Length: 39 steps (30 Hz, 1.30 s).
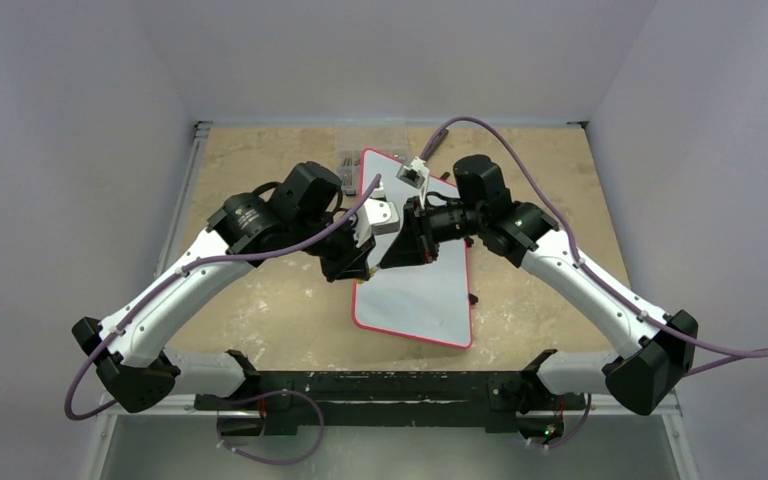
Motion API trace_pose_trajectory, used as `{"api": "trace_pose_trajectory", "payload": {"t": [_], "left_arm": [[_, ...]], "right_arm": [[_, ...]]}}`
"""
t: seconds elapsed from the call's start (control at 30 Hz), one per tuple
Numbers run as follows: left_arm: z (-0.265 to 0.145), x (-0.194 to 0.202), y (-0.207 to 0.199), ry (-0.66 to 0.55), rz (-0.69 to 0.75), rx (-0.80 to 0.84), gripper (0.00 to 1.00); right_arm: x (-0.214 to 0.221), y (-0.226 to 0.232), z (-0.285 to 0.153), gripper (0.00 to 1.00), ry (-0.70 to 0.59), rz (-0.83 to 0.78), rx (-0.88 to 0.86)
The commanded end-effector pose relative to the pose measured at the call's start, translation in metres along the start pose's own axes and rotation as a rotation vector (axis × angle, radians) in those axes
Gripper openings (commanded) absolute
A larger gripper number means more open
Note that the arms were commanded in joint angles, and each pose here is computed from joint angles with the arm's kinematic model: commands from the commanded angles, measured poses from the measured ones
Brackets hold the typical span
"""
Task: Write a sentence on the whiteboard
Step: Pick up the whiteboard marker at the center of the board.
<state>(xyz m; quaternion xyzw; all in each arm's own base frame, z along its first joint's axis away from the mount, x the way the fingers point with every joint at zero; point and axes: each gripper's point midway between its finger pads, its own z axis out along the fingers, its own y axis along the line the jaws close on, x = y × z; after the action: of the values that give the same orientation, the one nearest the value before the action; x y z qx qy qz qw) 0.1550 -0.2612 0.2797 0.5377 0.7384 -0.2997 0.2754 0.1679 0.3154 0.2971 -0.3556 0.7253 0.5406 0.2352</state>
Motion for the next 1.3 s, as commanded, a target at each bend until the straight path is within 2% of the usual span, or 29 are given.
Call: {"api": "trace_pose_trajectory", "payload": {"t": [0.0,0.23,0.47,0.6,0.63,0.67,0.87,1.1,1.2,1.27], "left_arm": [[-0.008,-0.021,0.003,-0.073,0.058,-0.031,0.00],[-0.014,-0.022,0.010,-0.099,0.040,-0.094,0.02],[-0.023,-0.019,0.014,-0.155,0.018,-0.167,0.50],[-0.032,-0.019,0.021,-0.195,-0.008,-0.239,0.67],[-0.036,-0.020,0.023,-0.206,-0.016,-0.260,0.77],[-0.039,-0.020,0.025,-0.215,-0.029,-0.284,0.79],[-0.055,-0.011,0.042,-0.292,-0.189,-0.451,0.80],[-0.044,0.030,0.053,-0.394,-0.587,-0.559,0.75],[-0.034,0.041,0.053,-0.423,-0.667,-0.552,0.73],[-0.032,0.040,0.056,-0.433,-0.691,-0.560,0.72]], "right_arm": [[0.002,0.010,0.005,0.00,0.011,-0.030,-0.042],[0.004,0.009,0.001,0.00,-0.017,-0.047,-0.014],[-0.009,0.007,-0.014,0.00,-0.128,-0.060,0.096],[-0.015,0.001,-0.026,0.00,-0.203,-0.052,0.188],[-0.016,-0.001,-0.030,0.00,-0.223,-0.052,0.210],[-0.016,-0.004,-0.033,0.00,-0.240,-0.044,0.238],[-0.024,-0.027,-0.059,0.00,-0.364,-0.017,0.436],[-0.032,-0.057,-0.113,0.00,-0.570,0.017,0.745],[-0.031,-0.070,-0.146,0.00,-0.672,0.034,0.905],[-0.020,-0.088,-0.170,0.00,-0.694,0.062,1.064]]}}
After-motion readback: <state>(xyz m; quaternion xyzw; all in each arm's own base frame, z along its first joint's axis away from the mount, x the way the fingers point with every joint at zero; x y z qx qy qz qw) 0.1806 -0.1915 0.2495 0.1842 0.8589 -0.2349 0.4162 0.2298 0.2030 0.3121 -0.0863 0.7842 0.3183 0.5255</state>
